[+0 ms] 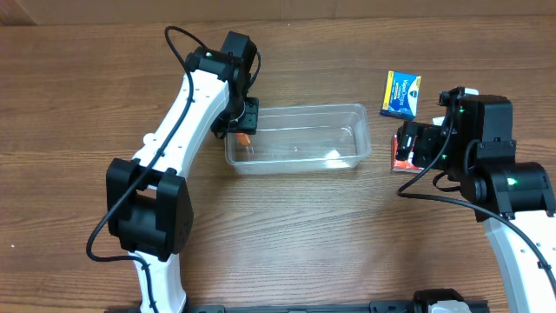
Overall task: Pack container
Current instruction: 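Carry the Redoxon tube into the container's left end and release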
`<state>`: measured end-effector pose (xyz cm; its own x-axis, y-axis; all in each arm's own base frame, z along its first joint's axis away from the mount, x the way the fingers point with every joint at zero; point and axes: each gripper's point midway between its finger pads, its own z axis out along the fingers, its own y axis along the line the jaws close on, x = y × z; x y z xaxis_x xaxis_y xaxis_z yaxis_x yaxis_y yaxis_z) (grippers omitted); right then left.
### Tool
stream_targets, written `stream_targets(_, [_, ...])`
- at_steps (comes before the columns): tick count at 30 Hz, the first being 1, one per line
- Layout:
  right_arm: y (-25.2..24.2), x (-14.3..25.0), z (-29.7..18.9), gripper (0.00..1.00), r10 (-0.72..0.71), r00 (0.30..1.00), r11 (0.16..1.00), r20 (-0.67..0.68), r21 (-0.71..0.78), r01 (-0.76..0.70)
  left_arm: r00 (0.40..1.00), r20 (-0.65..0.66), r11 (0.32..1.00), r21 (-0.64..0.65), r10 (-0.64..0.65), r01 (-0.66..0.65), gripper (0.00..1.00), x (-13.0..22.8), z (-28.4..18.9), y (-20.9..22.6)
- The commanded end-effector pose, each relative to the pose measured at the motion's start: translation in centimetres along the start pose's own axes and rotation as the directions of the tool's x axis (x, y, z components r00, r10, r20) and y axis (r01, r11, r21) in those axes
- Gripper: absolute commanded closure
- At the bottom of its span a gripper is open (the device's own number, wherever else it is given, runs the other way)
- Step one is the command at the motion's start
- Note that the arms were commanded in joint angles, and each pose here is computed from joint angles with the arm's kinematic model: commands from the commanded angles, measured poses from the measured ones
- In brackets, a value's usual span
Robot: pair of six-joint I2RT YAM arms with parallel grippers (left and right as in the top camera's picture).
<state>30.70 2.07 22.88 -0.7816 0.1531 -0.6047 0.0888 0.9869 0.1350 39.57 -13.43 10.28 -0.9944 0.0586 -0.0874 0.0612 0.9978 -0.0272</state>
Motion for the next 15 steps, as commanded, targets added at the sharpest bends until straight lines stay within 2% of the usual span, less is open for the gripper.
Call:
stream_targets(1, [0.1, -1.3, -1.0, 0.00, 0.000, 0.999, 1.000, 0.045, -0.001, 0.000, 1.000, 0.016, 1.000, -0.009, -0.006, 0.007, 0.39, -0.4, -0.4, 0.0])
stream_targets(15, [0.1, -1.3, -1.0, 0.00, 0.000, 0.999, 1.000, 0.042, -0.001, 0.000, 0.999, 0.041, 1.000, -0.002, -0.007, 0.007, 0.37, -0.9, -2.0, -0.2])
